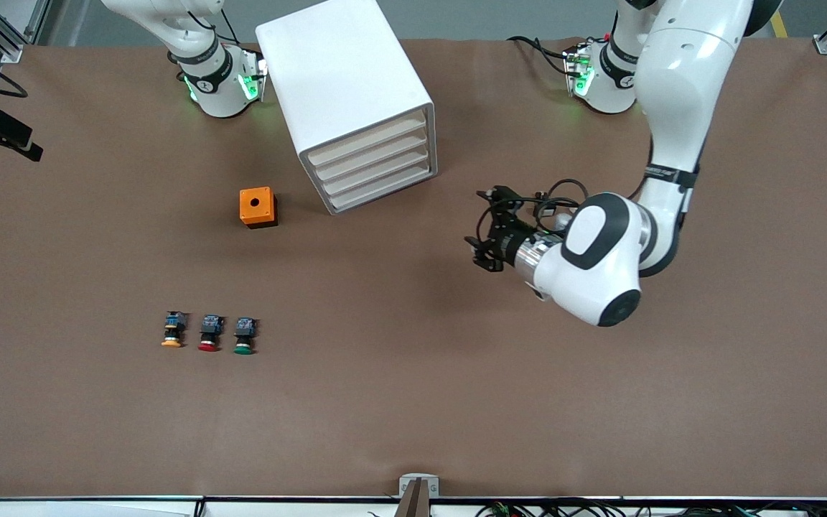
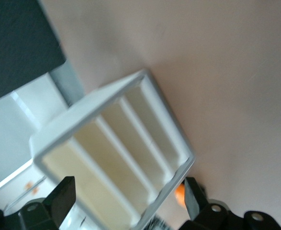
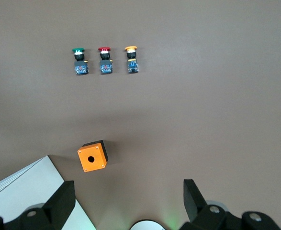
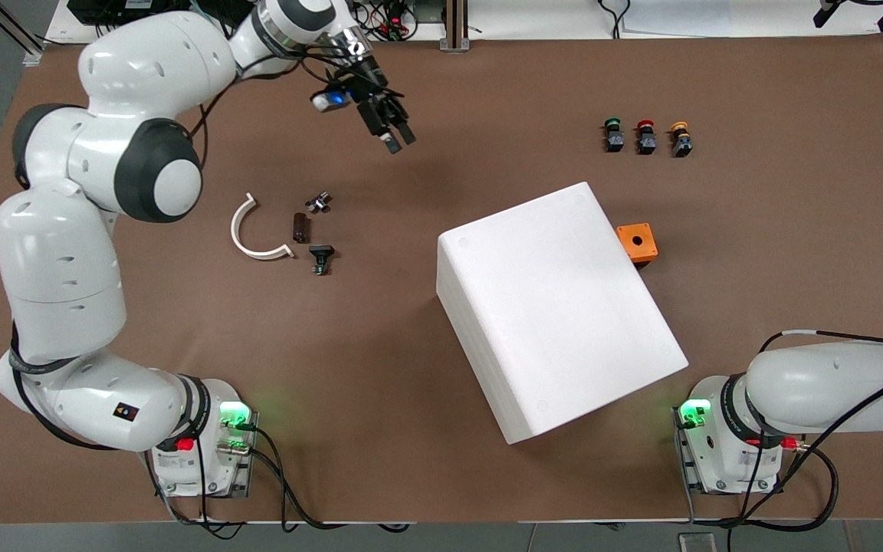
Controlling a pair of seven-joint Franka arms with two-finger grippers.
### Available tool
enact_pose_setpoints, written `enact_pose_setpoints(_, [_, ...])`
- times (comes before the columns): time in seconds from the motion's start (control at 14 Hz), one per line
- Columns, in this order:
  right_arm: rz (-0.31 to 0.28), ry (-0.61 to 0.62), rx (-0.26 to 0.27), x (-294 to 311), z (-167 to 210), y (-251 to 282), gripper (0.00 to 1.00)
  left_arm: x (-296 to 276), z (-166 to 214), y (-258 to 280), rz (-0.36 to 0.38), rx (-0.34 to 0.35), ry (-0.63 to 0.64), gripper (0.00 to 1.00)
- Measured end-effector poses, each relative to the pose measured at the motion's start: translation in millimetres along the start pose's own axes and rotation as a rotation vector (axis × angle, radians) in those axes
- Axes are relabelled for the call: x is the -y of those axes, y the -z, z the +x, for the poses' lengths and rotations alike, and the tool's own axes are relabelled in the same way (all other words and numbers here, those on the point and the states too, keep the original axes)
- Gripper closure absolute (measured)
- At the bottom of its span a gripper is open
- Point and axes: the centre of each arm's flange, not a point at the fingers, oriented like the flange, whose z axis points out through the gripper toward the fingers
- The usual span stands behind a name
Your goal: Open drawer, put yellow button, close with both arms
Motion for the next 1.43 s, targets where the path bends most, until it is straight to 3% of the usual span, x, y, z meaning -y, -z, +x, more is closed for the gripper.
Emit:
enact_pose_setpoints(0.14, [-0.004, -0.001, 0.040, 1, 21, -26, 0.00, 0, -13, -21, 0.090, 0.075, 0.065, 0.00])
enact_pose_setpoints(0.36, [-0.008, -0.002, 0.041, 1, 48, -49, 0.00, -5, -24, -53, 0.181, 0.108, 0.210, 0.00])
enact_pose_setpoints(0.64, [-0.027, -0.012, 0.039, -6, 81, -88, 0.00, -13, -32, -115, 0.272, 0.052, 0.318, 0.04])
enact_pose_setpoints(0.71, [-0.041, -0.011, 0.037, -7, 92, -103, 0.00, -13, -33, -127, 0.292, 0.036, 0.326, 0.14])
enact_pose_setpoints(0.79, [-0.046, -0.008, 0.026, -6, 103, -118, 0.00, -12, -34, -139, 0.316, 0.019, 0.336, 0.15])
enact_pose_setpoints(0.93, [-0.049, -0.005, -0.004, -6, 121, -150, 0.00, -9, -30, -157, 0.374, -0.014, 0.349, 0.29])
enact_pose_setpoints(1.14, [-0.052, -0.006, -0.046, -7, 144, -214, 0.00, -4, -23, -184, 0.440, -0.056, 0.368, 0.33])
enact_pose_setpoints(1.43, [-0.054, -0.064, -0.058, -4, 166, -307, 0.00, 4, -22, -211, 0.484, -0.098, 0.375, 0.37])
